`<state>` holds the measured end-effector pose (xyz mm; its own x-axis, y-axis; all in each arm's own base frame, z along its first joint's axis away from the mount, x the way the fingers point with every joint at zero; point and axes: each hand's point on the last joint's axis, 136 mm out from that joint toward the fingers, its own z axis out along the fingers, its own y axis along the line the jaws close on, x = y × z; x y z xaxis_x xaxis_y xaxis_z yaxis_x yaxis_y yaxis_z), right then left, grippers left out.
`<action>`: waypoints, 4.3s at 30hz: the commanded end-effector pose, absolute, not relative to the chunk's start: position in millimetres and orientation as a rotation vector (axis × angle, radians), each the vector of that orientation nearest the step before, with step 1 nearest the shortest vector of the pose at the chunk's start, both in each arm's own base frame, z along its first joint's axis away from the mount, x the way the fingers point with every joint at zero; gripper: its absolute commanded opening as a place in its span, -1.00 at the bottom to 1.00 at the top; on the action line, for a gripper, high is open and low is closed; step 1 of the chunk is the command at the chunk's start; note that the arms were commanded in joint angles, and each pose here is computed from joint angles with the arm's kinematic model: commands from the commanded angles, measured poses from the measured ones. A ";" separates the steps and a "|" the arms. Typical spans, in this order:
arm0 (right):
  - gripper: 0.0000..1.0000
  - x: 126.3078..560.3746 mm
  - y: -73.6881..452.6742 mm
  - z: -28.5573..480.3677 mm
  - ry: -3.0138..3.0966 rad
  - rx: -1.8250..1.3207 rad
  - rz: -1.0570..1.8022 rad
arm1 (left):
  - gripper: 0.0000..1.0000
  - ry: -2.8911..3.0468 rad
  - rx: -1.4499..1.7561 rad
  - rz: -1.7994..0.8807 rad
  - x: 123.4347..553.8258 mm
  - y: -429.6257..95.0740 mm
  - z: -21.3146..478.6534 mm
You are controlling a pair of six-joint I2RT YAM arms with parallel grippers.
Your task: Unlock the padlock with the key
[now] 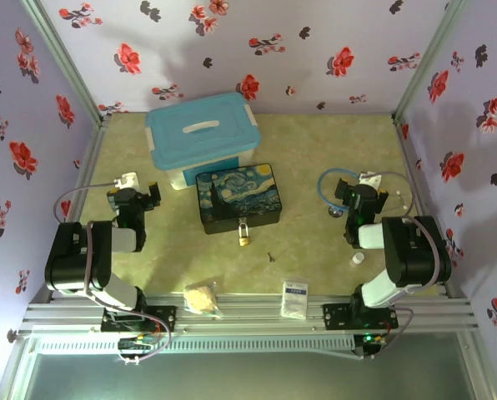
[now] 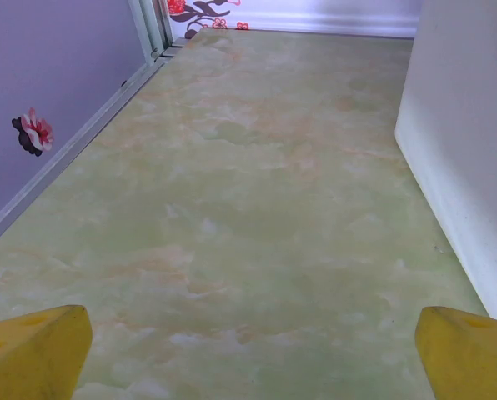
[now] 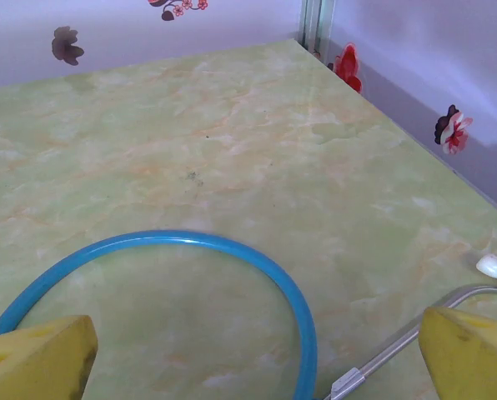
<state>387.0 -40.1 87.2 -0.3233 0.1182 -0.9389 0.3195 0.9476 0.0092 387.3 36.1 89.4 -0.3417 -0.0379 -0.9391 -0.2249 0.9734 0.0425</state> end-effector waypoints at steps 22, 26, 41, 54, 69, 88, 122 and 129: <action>0.99 386.2 -42.9 90.7 1.879 0.333 -0.218 | 1.00 1.891 -0.162 0.197 394.3 33.1 97.7; 0.99 386.3 -42.9 90.2 1.880 0.333 -0.218 | 0.99 1.890 -0.161 0.198 394.2 32.9 97.7; 0.99 364.7 -43.0 143.8 1.800 0.343 -0.195 | 0.99 1.809 -0.267 0.255 371.4 49.5 146.2; 0.99 335.6 21.4 146.9 2.099 0.468 0.377 | 0.99 1.716 -0.444 -0.410 315.8 -6.3 208.6; 0.74 253.3 160.5 89.0 2.589 -0.045 0.378 | 0.99 2.068 -0.232 -0.807 245.0 -141.5 168.7; 0.09 176.8 241.4 43.9 2.703 -0.311 0.357 | 0.99 2.204 0.009 -1.019 193.5 -264.1 142.1; -1.00 158.3 234.4 4.9 2.735 -0.418 0.258 | 0.86 2.220 -0.049 -0.934 195.2 -253.5 121.7; -1.00 166.9 245.5 30.3 2.649 -0.353 0.416 | 0.78 2.204 -0.079 -1.016 191.5 -275.9 120.8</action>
<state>164.7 243.5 21.0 -0.8816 -0.2011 -0.4270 -0.3067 0.9318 0.1943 185.6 -264.8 106.5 -0.7749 -0.2495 -0.5808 0.2350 0.7392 -0.6311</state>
